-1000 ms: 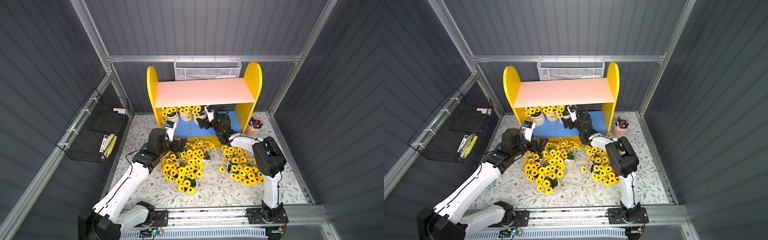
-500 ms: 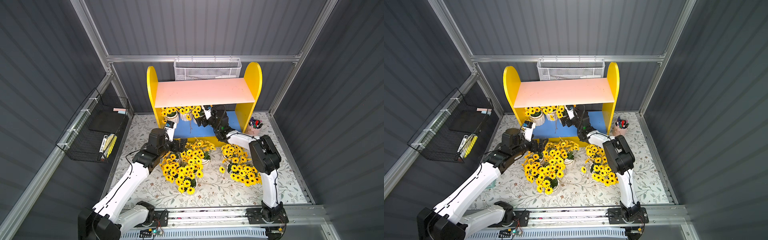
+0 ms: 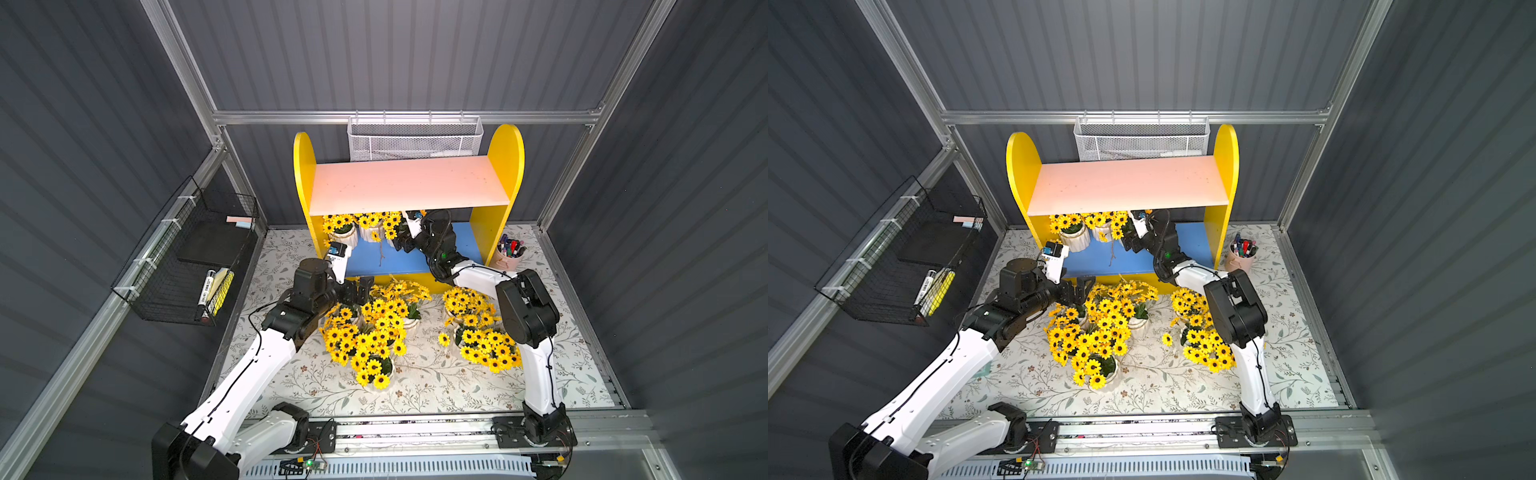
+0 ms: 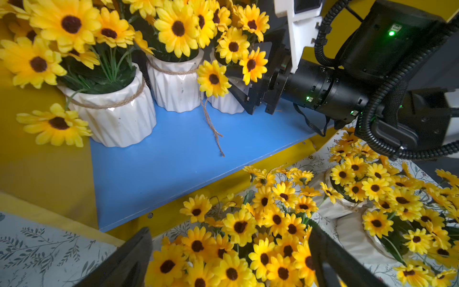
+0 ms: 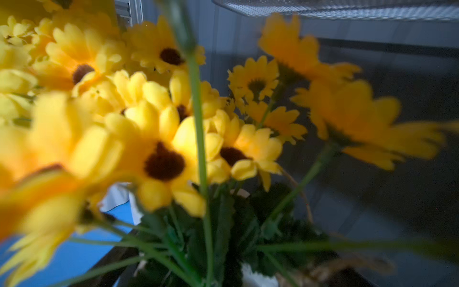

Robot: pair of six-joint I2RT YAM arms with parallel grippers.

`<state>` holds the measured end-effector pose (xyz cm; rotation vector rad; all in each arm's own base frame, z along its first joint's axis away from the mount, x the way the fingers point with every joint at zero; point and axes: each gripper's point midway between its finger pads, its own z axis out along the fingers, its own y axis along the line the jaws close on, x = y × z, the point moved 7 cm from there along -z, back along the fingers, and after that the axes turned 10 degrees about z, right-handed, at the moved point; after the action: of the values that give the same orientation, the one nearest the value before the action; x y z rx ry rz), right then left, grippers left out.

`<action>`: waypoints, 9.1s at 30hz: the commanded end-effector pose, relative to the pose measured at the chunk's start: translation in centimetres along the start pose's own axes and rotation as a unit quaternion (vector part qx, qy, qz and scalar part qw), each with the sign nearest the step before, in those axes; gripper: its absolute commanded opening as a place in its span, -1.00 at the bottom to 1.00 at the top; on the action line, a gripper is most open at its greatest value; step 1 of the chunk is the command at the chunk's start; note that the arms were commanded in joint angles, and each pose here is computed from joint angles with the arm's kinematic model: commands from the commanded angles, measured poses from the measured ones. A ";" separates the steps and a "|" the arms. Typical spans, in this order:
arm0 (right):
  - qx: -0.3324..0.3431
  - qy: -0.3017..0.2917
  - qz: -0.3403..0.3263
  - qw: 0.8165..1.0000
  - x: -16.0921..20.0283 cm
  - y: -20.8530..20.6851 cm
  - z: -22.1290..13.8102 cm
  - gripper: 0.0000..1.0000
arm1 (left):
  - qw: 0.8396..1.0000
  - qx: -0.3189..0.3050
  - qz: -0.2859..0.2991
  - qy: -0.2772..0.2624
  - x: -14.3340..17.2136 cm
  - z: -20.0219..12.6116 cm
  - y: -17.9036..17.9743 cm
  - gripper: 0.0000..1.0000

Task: Take the sunflower pots off the shelves
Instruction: Pick up the sunflower pot from the shelf, then place the sunflower pot at the center of the board, then pick up the sunflower pot from the shelf.

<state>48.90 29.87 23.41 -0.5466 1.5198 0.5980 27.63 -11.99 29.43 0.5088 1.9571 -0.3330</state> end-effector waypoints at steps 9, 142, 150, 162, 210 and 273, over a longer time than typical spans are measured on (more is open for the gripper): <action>0.012 -0.014 0.001 1.000 -1.7 0.1 -2.1 -1.00 | 1.000 0.006 0.004 -0.011 -0.1 -0.4 -0.1 0.99; 0.061 0.335 0.096 0.935 6.9 17.0 -31.6 0.98 | 0.999 0.023 0.035 -0.002 0.9 -0.4 -1.1 0.99; 0.021 0.296 0.067 0.953 1.0 17.3 -32.1 0.98 | 0.998 -0.010 0.056 -0.007 0.4 -1.5 -0.5 0.99; 0.125 0.164 0.098 0.973 -4.1 10.5 -27.8 0.98 | 0.992 -0.116 0.012 0.049 -3.6 2.0 2.3 0.99; -0.120 0.020 -0.006 0.993 0.1 2.5 4.9 0.98 | 0.987 -0.113 0.092 0.061 1.1 -2.1 1.6 0.99; -0.061 -0.071 0.005 0.996 -4.1 4.4 -1.5 -1.00 | 0.993 -0.077 0.087 0.029 0.7 -2.7 0.7 0.99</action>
<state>45.79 33.03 22.66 -0.6527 1.5372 0.7745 25.82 -9.95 30.00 0.5855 1.9702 -0.0259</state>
